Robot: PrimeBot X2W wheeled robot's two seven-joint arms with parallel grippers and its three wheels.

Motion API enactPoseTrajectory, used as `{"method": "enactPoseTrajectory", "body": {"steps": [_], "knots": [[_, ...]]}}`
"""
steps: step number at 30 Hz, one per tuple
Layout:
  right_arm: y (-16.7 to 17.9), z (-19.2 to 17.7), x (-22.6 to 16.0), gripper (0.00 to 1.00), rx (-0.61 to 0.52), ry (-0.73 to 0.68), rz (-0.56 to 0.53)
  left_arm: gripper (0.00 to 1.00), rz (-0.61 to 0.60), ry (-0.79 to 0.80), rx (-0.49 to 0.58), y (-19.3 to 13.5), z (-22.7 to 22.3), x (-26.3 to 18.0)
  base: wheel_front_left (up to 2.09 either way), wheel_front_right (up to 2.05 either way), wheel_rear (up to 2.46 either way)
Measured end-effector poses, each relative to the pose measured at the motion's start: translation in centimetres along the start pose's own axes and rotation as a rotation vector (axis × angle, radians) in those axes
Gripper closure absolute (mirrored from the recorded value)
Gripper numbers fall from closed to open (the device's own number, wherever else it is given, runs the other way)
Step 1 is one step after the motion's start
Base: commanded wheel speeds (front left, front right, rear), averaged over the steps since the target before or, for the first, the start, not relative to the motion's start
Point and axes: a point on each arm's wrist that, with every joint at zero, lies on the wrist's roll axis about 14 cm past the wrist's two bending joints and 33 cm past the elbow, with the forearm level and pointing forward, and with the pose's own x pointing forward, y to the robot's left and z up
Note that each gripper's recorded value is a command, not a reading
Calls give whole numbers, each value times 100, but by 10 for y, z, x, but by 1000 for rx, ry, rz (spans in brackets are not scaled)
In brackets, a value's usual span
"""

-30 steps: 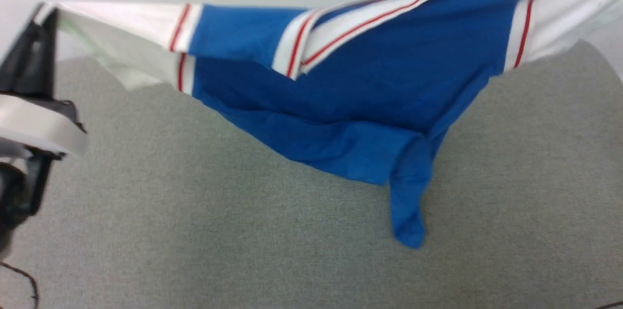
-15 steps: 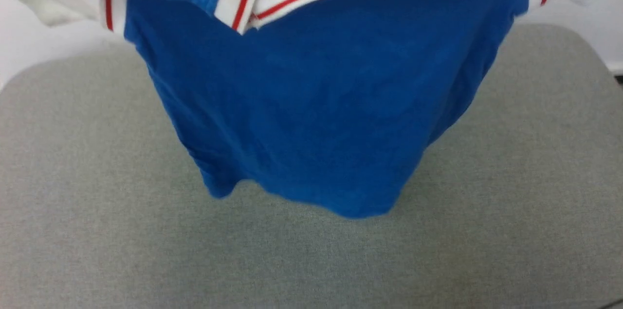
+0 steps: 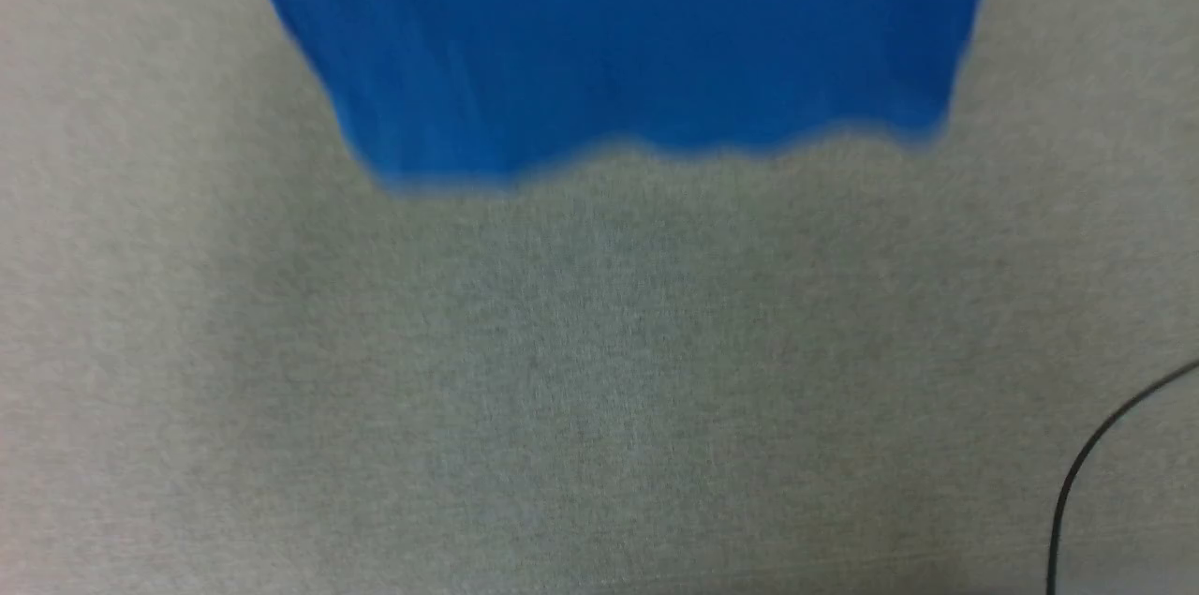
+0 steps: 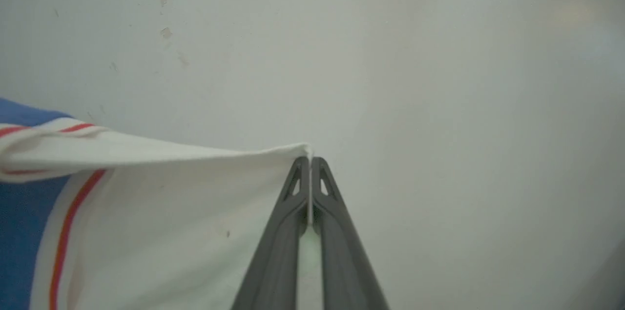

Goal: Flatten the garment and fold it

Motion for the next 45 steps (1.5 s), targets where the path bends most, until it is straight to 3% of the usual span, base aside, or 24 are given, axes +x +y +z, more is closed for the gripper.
{"method": "enactPoseTrajectory", "body": {"steps": [7, 12, 21, 25, 28, 33, 39, 45], "knots": [[6, -32, 49, 100, 26, -66, -48, 100, 31, -107, -53, -5, -23, 59, 0, 0, 0], [16, -74, 67, 100, 41, -45, -72, 100, 78, -144, -72, 1, -54, 77, 0, 0, 0], [77, -151, 67, 100, 110, 58, 5, 100, 32, 30, -78, -12, -145, 58, 0, 0, 0], [122, -198, 34, 100, 141, 180, 96, 100, -17, 203, -73, -30, -202, 13, 0, 0, 0], [155, -232, -10, 100, 97, 294, 206, 100, -49, 338, -68, -42, -237, -33, 0, 0, 0], [177, -262, -88, 100, 125, 451, 287, 100, -50, 596, -110, -44, -275, -121, 0, 0, 0], [177, -264, -170, 100, 172, 620, 349, 100, -75, 772, -116, -45, -272, -199, 0, 0, 0], [165, -257, -246, 100, 235, 788, 373, 100, -121, 834, -114, -51, -247, -254, 0, 0, 0]]}}
